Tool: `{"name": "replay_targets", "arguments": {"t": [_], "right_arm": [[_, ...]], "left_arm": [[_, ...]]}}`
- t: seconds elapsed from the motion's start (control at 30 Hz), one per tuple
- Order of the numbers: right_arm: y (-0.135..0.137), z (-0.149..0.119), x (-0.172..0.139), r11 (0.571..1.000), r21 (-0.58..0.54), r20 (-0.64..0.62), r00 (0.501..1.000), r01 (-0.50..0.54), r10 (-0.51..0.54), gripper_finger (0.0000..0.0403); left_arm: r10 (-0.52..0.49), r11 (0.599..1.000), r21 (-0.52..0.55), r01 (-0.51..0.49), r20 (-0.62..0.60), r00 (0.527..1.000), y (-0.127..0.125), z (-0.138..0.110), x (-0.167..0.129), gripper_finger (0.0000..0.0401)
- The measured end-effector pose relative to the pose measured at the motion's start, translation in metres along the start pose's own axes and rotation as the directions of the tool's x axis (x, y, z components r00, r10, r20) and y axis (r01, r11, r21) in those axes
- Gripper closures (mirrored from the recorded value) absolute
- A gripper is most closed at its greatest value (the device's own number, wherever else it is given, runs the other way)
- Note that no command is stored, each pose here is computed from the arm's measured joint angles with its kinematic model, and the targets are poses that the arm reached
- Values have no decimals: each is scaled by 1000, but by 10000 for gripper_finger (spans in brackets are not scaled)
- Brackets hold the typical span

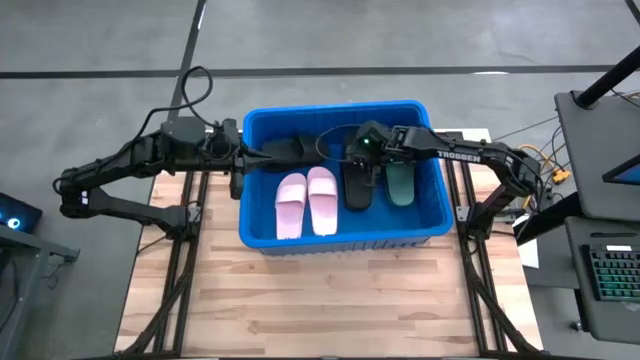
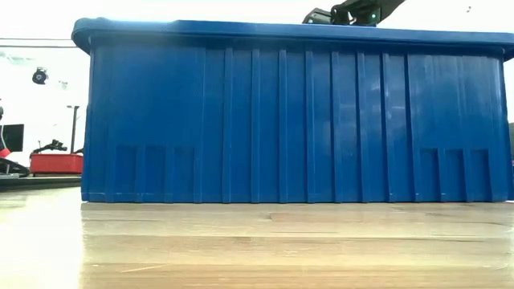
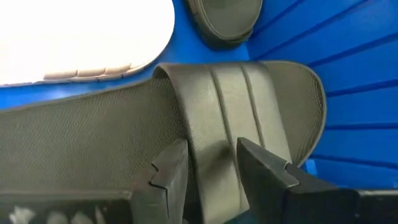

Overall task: Pick and place slides into bin
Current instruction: Put the black slide into the blue container, then return to Home Position

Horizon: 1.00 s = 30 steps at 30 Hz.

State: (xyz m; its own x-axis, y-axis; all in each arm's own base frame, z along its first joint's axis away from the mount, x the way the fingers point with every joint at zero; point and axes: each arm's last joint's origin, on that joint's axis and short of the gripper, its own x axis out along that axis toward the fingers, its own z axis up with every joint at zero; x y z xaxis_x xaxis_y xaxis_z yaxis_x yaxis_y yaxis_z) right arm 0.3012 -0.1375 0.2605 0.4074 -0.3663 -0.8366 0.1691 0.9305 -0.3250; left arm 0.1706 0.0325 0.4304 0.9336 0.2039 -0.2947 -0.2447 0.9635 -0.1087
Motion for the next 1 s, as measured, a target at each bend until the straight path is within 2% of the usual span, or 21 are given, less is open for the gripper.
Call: {"name": "replay_targets", "arguments": {"t": [0.5, 0.8, 0.93, 1.0], "right_arm": [[-8, 11, -21, 996, 84, -10, 1000, 0, 1, 267], [-11, 28, -42, 982, 173, 82, 995, -72, 58, 277], [-6, 37, -58, 978, 189, 140, 988, -88, 62, 285], [-1, 42, -65, 967, 219, 188, 978, -127, 86, 289]], "left_arm": [[-4, 1000, 0, 4, -1, 1000, 0, 0, 0, 388], [-4, 1000, 7, 4, -1, 1000, 0, 0, 0, 388], [-4, 1000, 7, 4, -1, 1000, 0, 0, 0, 388], [-5, 1000, 7, 5, 0, 1000, 0, 0, 0, 388]]}}
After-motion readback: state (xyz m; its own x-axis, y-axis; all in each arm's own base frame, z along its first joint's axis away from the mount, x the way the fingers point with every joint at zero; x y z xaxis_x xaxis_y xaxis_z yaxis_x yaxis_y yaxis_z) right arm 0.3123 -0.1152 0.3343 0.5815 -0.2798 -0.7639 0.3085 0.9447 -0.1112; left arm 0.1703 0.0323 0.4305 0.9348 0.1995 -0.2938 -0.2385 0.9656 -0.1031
